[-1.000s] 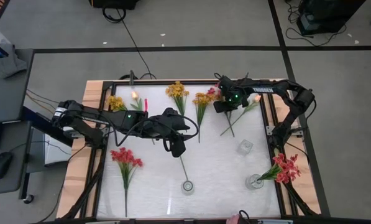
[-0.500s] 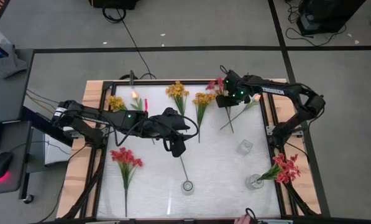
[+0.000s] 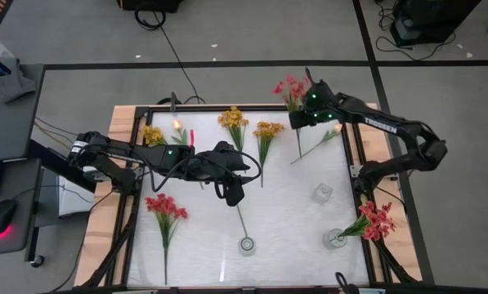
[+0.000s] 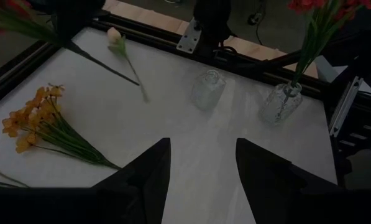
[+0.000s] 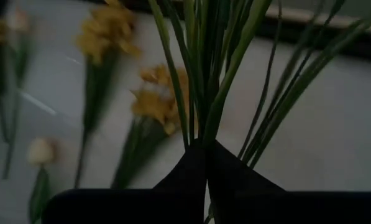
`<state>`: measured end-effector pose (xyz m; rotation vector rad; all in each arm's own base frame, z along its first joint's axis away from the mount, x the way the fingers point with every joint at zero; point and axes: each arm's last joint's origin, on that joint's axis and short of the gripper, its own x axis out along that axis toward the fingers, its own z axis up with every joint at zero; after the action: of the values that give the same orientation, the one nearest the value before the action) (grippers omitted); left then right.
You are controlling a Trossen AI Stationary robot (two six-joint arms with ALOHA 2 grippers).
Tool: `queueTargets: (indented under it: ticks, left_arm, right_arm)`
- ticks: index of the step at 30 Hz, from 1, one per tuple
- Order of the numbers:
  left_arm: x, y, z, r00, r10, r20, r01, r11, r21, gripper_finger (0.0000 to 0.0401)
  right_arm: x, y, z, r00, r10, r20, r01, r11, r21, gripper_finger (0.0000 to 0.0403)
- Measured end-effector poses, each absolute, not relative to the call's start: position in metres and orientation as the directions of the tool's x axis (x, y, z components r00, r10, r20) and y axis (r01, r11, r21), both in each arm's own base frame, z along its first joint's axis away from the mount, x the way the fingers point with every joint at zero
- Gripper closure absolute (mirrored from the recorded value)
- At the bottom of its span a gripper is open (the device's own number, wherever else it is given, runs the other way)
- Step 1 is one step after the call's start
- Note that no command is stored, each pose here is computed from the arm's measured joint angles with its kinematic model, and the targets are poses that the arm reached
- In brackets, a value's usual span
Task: Sort flowers into vase by color
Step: Put the top pink flowers into the bottom right transparent vase
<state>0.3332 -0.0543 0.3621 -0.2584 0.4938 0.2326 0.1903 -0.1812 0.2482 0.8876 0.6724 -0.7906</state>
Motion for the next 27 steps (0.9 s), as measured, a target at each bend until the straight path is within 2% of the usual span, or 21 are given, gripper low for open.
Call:
queueTargets:
  ticks: [6,12,20,27]
  left_arm:
    - [0.333,-0.054,0.362,0.856,0.157,-0.493,-0.281,0.941,-0.188,0.0213]
    - [0.333,-0.054,0.362,0.855,0.157,-0.494,-0.281,0.941,-0.188,0.0213]
    - [0.333,-0.054,0.362,0.856,0.157,-0.493,-0.281,0.941,-0.188,0.0213]
    - [0.333,-0.054,0.362,0.856,0.157,-0.493,-0.281,0.941,-0.188,0.0213]
  right_arm:
    - [0.19,-0.179,0.265,0.618,-0.363,-0.697,0.774,0.433,0.462,0.0392]
    - [0.187,-0.169,0.285,0.722,-0.338,-0.605,0.679,0.518,0.52,0.0392]
    - [0.176,-0.139,0.315,0.866,-0.191,-0.462,0.459,0.671,0.582,0.0392]
    - [0.169,-0.096,0.341,0.934,-0.076,-0.35,0.279,0.767,0.578,0.0392]
